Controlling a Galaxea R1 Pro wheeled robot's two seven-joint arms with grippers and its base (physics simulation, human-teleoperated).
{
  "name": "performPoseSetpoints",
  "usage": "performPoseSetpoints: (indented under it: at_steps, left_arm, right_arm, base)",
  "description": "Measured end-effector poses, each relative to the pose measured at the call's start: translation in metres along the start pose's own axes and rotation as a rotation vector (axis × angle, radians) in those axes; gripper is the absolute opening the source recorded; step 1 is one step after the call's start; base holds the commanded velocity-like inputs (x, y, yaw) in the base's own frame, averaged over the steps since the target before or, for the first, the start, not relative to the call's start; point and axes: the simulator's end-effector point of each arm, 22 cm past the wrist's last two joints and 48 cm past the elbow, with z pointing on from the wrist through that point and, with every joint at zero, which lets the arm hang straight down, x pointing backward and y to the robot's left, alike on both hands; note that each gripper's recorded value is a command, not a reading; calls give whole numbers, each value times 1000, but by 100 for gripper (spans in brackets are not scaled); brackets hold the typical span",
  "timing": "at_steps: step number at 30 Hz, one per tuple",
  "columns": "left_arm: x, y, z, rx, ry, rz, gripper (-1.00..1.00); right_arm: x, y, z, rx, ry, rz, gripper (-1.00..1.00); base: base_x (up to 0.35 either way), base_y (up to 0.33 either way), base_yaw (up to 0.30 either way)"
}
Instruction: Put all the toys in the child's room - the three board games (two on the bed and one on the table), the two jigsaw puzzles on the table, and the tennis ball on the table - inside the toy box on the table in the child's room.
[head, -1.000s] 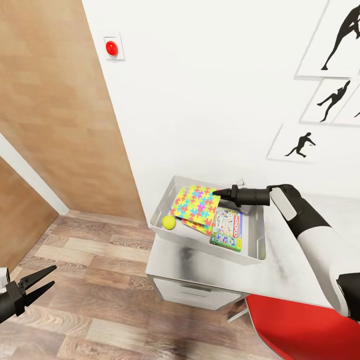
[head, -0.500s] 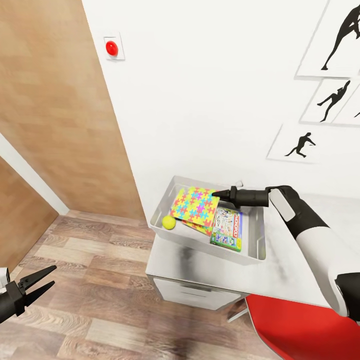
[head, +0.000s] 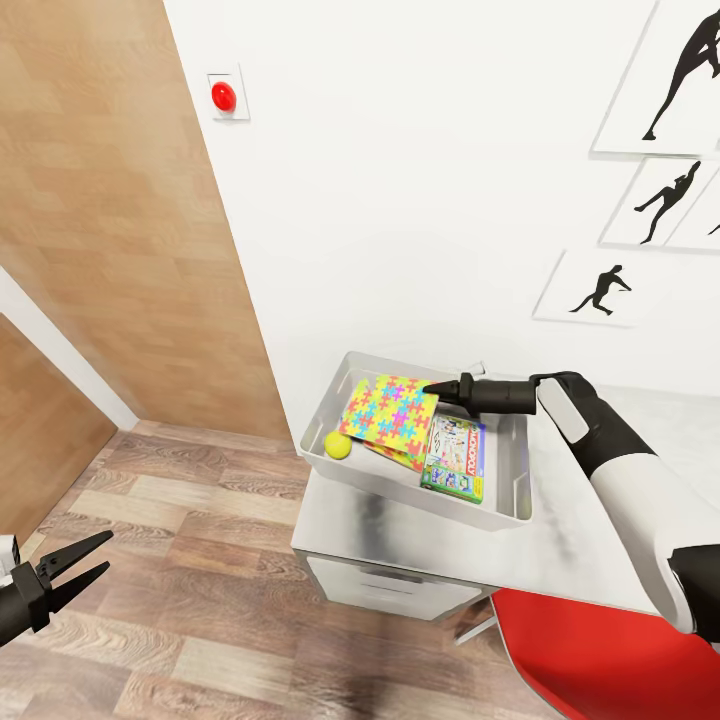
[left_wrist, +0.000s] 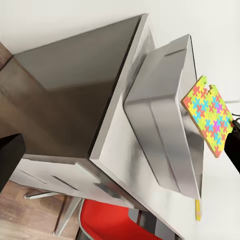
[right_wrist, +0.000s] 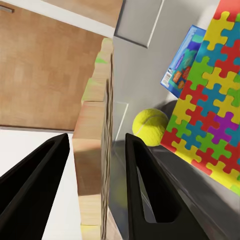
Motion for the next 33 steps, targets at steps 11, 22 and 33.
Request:
performPoseSetpoints:
  at_steps: [11,22,33]
  left_arm:
    - [0,0,0,0,0,0,100]
    - [0,-1,0,2,0,1,100]
    - [0,-1,0,1,0,1,100]
  right_arm:
    - [2,-2,1,3,3,7,-100]
    - [5,-9,2,12,8,26,100]
    - [7,-13,2,18,11,39,100]
  base:
    - [0,0,0]
    - [0,0,0]
    - [0,0,0]
